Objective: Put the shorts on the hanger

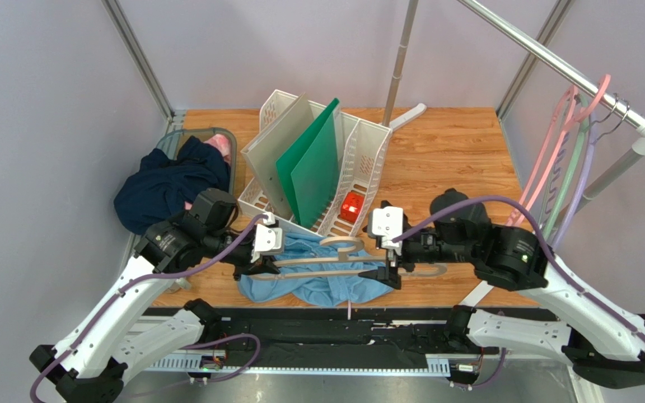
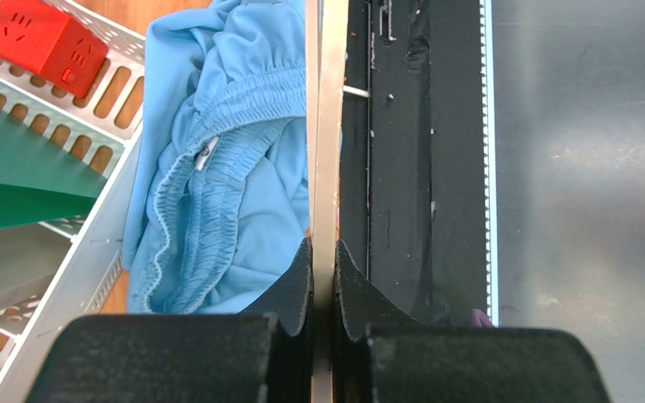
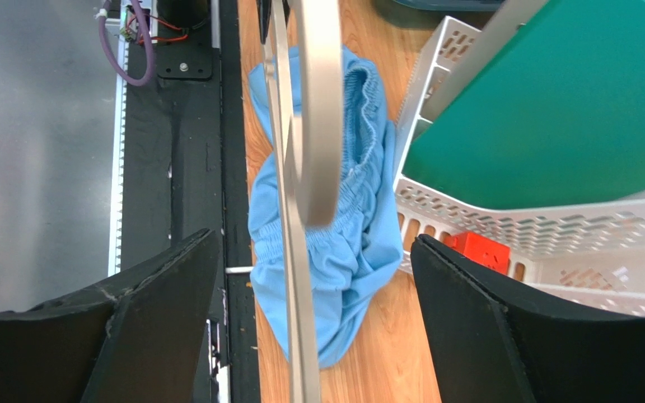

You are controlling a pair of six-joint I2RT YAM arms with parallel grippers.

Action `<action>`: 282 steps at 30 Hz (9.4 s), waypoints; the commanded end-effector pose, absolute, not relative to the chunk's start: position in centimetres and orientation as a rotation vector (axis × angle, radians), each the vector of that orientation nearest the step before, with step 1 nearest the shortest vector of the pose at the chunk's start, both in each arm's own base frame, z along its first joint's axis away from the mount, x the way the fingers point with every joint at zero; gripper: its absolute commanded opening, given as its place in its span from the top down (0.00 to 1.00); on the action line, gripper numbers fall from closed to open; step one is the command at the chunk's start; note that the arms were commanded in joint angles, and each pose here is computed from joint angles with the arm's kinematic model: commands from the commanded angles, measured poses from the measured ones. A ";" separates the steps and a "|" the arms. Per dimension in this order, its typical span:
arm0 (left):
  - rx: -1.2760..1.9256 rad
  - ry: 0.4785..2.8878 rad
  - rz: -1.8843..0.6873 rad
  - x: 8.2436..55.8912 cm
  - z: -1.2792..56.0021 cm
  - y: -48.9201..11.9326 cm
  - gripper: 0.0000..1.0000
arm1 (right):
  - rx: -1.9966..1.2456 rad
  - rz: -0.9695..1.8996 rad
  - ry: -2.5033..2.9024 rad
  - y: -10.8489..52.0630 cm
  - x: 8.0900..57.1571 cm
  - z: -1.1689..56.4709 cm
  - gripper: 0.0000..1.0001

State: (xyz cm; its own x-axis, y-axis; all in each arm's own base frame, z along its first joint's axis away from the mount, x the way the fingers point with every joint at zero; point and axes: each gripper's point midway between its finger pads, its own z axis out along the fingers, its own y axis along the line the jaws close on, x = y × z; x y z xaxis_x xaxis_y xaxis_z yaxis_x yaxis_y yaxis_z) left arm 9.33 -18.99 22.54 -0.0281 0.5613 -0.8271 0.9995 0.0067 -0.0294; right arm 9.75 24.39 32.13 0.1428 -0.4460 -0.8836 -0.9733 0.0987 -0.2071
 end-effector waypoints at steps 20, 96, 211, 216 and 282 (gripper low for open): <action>1.535 1.852 -0.757 13.3 21.3 -18.2 0.49 | -1.535 0.685 1.530 24.9 10.5 30.0 1.00; 1.846 1.367 -0.538 15.4 22.8 -17.5 1.00 | -1.452 0.561 1.342 35.9 15.0 28.9 1.00; 1.372 2.088 -0.724 17.6 16.7 -17.8 1.00 | -2.404 0.081 0.867 22.8 12.6 4.3 0.64; 1.370 2.100 -0.730 17.6 16.7 -17.9 1.00 | -2.395 0.089 0.873 23.9 13.2 4.9 0.65; 1.786 1.962 -0.467 13.6 15.6 -9.7 1.00 | -2.426 -0.023 1.385 7.8 14.7 9.6 1.00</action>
State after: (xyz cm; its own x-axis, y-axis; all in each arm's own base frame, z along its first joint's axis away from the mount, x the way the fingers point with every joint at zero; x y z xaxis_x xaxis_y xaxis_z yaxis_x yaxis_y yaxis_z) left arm 13.69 -13.64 17.51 -0.0206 0.7151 -0.6987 0.9963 0.0733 0.0456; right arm 16.85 14.06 11.67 0.6208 -0.7282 -0.2904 -0.7524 -0.4493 -0.4818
